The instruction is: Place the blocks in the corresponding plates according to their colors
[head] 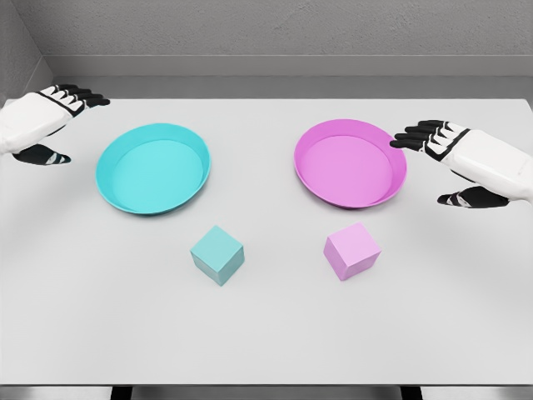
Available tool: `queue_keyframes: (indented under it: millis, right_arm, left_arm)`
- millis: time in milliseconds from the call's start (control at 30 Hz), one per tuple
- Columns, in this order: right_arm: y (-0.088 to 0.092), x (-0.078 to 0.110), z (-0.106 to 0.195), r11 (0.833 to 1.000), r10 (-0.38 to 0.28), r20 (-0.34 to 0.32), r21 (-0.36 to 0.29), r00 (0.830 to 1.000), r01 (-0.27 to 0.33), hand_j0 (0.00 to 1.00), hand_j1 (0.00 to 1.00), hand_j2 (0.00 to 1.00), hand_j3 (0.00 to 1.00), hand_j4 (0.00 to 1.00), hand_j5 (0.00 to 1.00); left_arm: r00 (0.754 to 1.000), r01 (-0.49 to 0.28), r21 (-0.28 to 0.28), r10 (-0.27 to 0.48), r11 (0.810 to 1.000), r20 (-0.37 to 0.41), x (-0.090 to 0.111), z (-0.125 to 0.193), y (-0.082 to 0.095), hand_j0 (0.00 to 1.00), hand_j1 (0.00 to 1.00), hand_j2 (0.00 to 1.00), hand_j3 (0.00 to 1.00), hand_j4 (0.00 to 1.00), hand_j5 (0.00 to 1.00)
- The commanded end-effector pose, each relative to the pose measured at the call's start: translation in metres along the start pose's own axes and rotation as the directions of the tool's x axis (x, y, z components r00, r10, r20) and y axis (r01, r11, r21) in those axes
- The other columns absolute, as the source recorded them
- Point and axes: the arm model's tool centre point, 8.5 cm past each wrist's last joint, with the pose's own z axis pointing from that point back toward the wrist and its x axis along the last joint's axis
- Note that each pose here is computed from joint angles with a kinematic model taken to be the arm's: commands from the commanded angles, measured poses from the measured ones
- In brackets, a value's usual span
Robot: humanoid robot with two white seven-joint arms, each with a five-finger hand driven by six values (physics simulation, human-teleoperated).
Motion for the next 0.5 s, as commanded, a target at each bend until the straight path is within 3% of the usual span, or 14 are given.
queue_keyframes:
  millis: [0,100,200,267,333,467]
  right_arm:
    - [-0.001,0.001,0.000,1.000,-0.004,0.002,-0.004,1.000,0.004,1.00,1.00,1.00,1.00,1.00,1.00]
    - [-0.002,0.000,0.000,1.000,-0.004,0.001,-0.005,1.000,0.004,1.00,1.00,1.00,1.00,1.00,1.00]
    - [0.003,0.002,-0.003,1.000,-0.016,0.005,0.000,1.000,0.016,1.00,1.00,1.00,1.00,1.00,1.00]
    - [0.016,0.003,-0.005,0.993,-0.023,0.009,0.115,1.000,0.021,1.00,1.00,1.00,1.00,1.00,1.00]
    - [0.017,0.003,-0.005,0.989,-0.017,0.010,0.150,1.000,0.015,1.00,1.00,1.00,1.00,1.00,1.00]
    - [0.006,0.007,-0.022,0.969,0.027,0.056,0.242,0.998,-0.040,1.00,1.00,1.00,1.00,1.00,1.00]
  left_arm:
    - [1.000,-0.002,0.005,0.002,1.000,-0.001,-0.001,0.001,0.002,1.00,1.00,1.00,1.00,1.00,1.00]
    - [1.000,0.001,0.004,-0.001,1.000,0.007,0.002,0.002,0.002,1.00,1.00,1.00,1.00,1.00,1.00]
    - [0.995,0.030,0.004,-0.030,1.000,0.098,0.039,0.007,-0.005,1.00,1.00,1.00,1.00,1.00,1.00]
    - [0.991,0.034,0.011,-0.035,0.999,0.127,0.053,0.011,-0.007,1.00,1.00,1.00,1.00,1.00,1.00]
    - [0.983,0.046,0.015,-0.048,0.999,0.176,0.073,0.012,-0.008,1.00,1.00,1.00,1.00,1.00,1.00]
    - [0.978,0.060,0.016,-0.062,0.998,0.200,0.080,0.013,-0.006,1.00,1.00,1.00,1.00,1.00,1.00]
